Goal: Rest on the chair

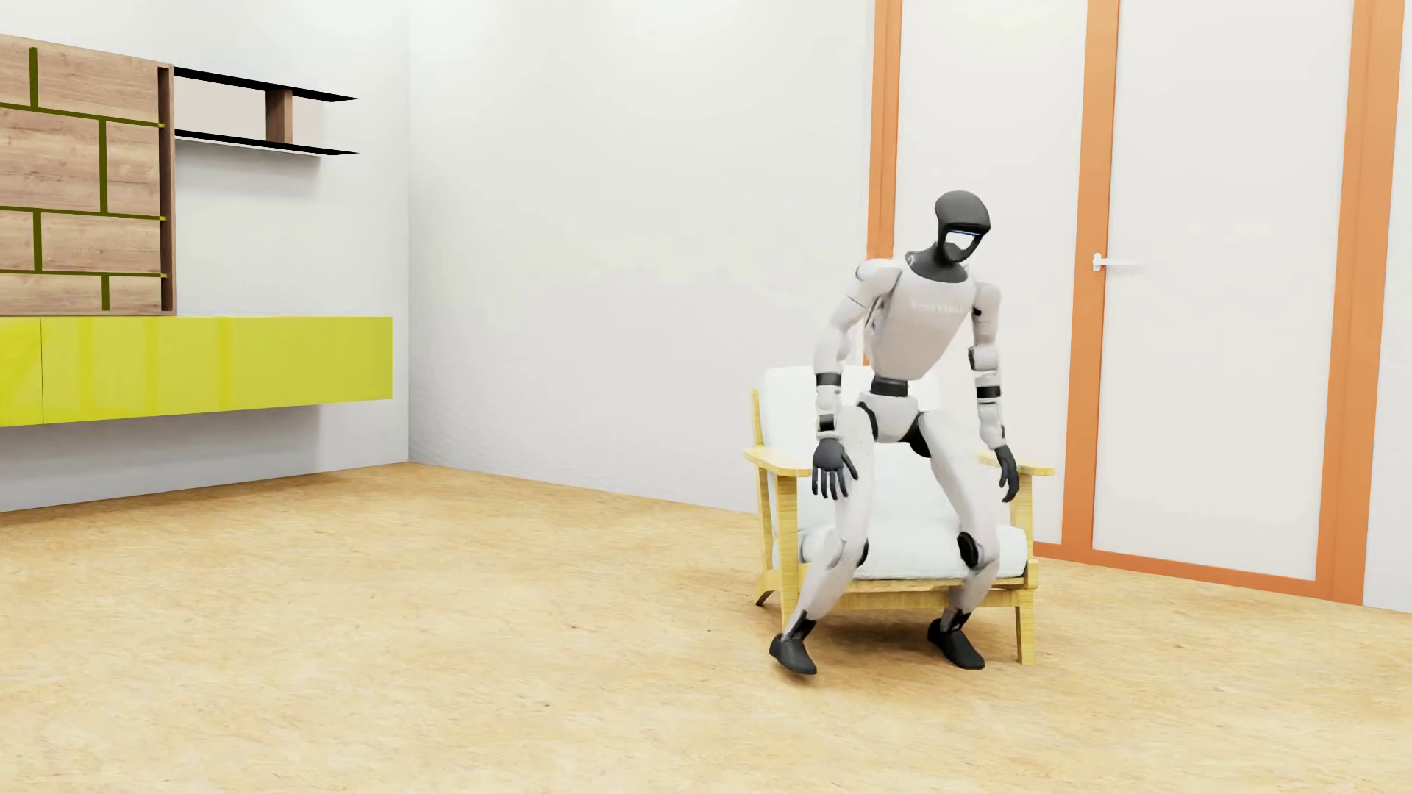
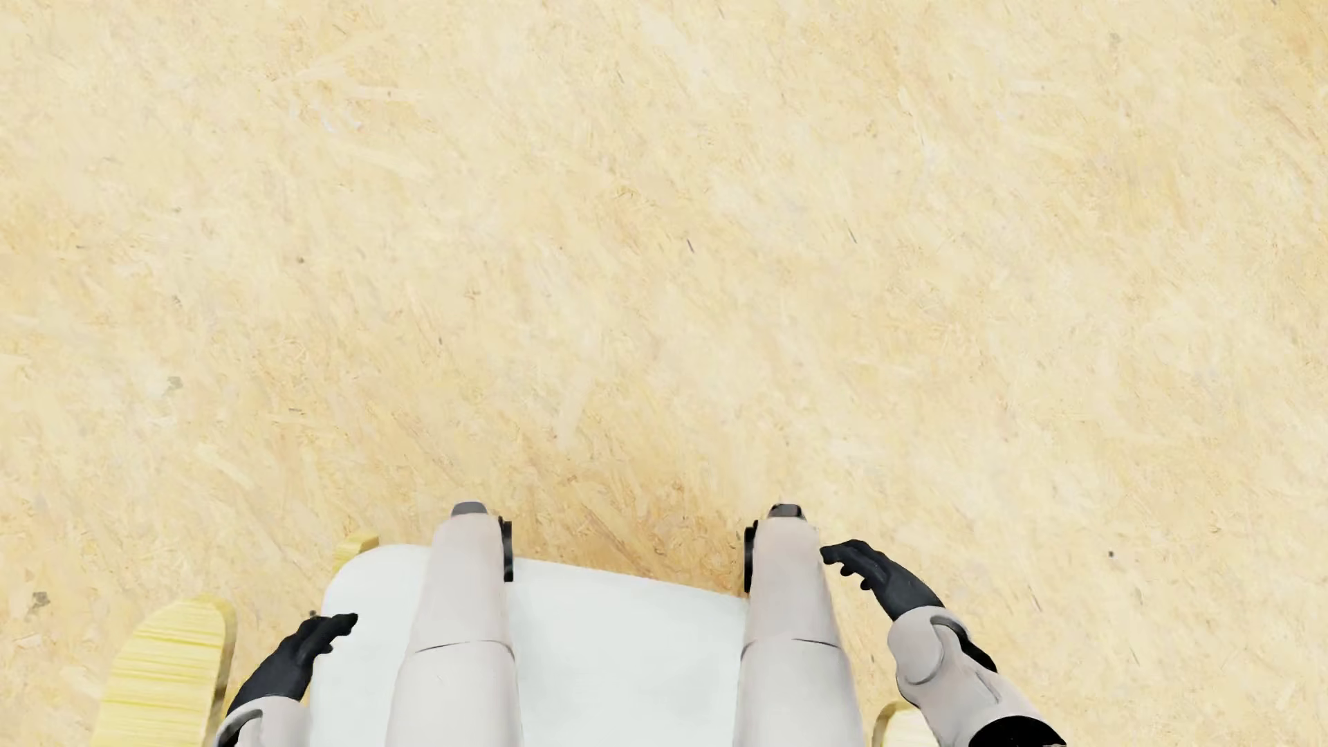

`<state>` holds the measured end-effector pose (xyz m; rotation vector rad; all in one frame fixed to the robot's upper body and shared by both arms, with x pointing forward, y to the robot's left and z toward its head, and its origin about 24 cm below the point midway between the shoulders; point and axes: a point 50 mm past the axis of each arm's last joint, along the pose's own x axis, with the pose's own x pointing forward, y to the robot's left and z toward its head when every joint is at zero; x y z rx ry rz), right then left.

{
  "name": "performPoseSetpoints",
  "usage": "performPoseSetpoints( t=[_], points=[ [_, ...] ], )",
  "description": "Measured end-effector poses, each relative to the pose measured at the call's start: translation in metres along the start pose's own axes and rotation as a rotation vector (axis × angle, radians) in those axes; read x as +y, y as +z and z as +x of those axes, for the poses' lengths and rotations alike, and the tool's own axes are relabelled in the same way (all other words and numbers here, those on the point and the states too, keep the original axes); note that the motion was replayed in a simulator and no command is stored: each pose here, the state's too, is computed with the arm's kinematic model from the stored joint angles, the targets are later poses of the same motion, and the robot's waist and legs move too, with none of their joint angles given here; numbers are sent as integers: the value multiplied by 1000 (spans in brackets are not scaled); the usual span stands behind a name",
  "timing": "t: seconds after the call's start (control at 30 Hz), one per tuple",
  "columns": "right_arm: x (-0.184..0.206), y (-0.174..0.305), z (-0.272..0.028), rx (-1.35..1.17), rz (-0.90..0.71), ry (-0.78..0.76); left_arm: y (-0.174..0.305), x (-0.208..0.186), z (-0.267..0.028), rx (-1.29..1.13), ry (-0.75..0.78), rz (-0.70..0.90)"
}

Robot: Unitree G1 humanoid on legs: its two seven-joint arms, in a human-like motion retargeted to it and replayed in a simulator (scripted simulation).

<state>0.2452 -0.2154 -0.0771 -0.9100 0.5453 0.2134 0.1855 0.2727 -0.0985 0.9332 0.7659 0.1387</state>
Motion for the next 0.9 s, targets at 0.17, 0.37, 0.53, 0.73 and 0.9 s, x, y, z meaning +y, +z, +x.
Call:
performPoseSetpoints(
  t=[0.17, 0.37, 0.53, 0.73, 0.9],
  points=[
    [-49, 1, 10, 27, 13, -173, 30, 41, 13, -120, 125, 14],
    [-41, 10, 10, -11, 78, -124, 52, 71, 22, -143, 272, 15],
    [4, -15, -3, 84, 89, -1, 46, 51, 22, -119, 186, 65],
    [39, -36, -13, 272, 251, -38, 33, 13, 19, -11, 71, 70],
    [35, -33, -13, 216, 131, -7, 25, 1, 14, 22, 56, 103]
  ],
)
